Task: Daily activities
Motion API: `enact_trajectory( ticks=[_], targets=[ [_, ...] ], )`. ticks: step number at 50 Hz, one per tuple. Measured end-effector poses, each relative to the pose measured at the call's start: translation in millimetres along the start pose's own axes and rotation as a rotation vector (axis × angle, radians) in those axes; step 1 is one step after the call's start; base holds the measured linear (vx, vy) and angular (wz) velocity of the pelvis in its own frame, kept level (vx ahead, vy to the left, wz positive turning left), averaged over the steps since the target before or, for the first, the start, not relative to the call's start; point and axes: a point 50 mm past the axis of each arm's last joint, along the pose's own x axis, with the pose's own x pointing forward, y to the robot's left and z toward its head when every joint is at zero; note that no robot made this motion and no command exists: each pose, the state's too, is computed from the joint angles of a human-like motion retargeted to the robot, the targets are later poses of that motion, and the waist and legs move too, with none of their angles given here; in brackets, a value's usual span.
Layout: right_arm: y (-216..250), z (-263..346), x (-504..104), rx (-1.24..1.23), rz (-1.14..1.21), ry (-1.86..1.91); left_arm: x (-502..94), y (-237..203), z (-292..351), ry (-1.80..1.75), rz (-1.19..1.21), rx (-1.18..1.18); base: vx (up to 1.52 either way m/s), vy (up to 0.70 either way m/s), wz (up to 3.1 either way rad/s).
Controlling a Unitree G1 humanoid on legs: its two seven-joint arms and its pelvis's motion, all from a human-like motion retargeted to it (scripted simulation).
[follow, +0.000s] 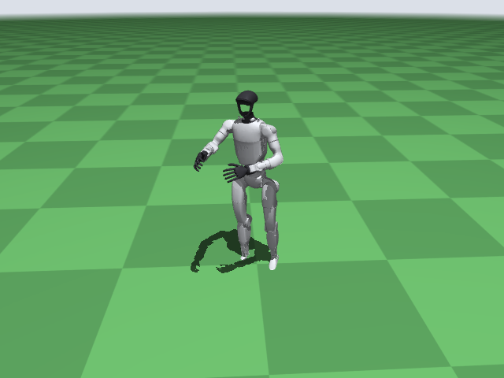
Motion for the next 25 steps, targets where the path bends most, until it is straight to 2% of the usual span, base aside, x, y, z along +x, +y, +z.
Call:
enact_trajectory(
  ticks=[8, 25],
  targets=[
    [-11.4, -38.1, -5.9, -0.033, 0.036, 0.165, -15.0, -2.5, -11.2, 0.055, -0.069, 0.113, 0.0, 0.0, 0.0],
    [-17.1, -34.7, 1.4, -0.005, 0.035, 0.166, -18.2, -8.0, -23.5, 0.118, -0.049, 0.085, 0.0, 0.0, 0.0]
  ],
)
